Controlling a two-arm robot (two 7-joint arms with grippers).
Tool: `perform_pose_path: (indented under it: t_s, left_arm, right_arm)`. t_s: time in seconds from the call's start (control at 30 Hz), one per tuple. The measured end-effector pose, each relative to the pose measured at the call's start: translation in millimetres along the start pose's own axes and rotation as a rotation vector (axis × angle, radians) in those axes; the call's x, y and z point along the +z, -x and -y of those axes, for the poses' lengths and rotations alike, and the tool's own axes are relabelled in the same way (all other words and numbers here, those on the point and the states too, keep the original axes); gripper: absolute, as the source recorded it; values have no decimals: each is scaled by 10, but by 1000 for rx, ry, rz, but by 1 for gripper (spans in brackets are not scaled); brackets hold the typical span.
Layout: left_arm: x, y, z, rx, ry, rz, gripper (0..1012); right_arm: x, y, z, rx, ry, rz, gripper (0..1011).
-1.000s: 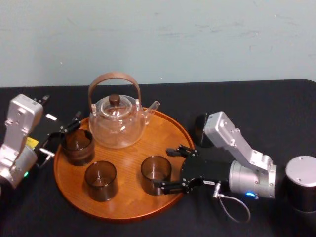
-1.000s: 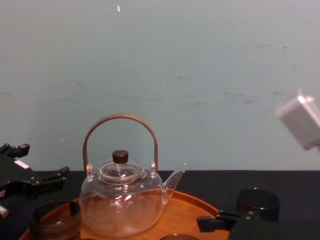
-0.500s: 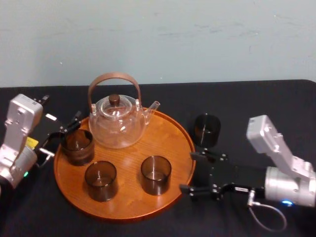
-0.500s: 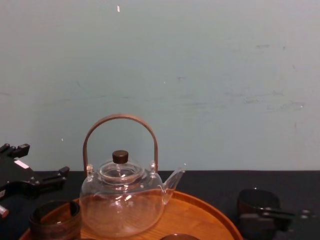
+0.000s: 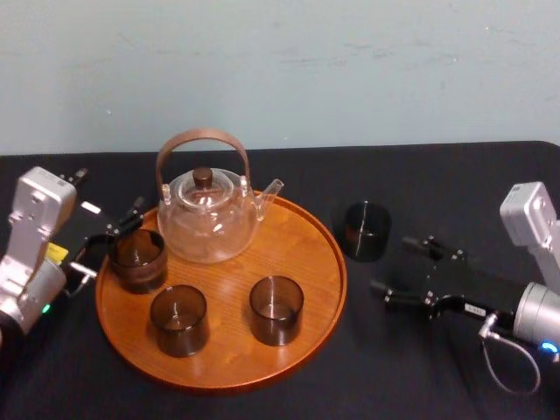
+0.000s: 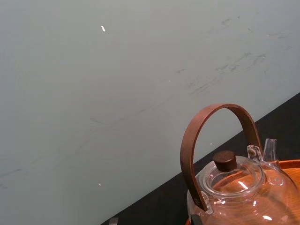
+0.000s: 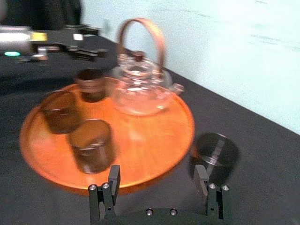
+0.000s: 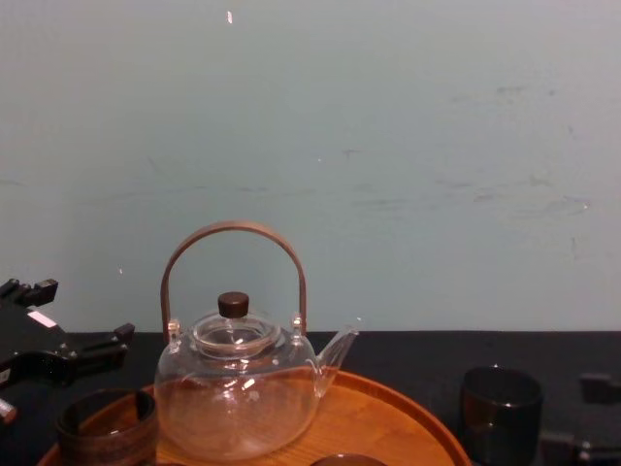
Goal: Pick up the glass from the table and place it on the tray.
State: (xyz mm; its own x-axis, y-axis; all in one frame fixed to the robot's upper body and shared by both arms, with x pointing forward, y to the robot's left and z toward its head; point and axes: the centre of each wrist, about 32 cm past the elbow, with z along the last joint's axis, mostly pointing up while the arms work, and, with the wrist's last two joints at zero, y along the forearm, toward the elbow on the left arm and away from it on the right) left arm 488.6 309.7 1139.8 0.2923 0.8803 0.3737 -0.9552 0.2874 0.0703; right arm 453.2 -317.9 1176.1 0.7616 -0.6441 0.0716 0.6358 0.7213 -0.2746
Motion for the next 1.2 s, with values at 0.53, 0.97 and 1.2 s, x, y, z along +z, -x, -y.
perform_pose_path:
  t_s: [0.53,0.97,1.2]
  left_arm:
    - [0,0,0,0,0,0,1001]
    - [0,0,0,0,0,0,1001]
    - [0,0,0,0,0,0,1002]
  right_arm:
    - [6,-120,-188,-197,80,-85,1002]
    - [70,-197,-461,-226,133,-86,1002]
    - [65,-257,-613,-246,154,-91,1002]
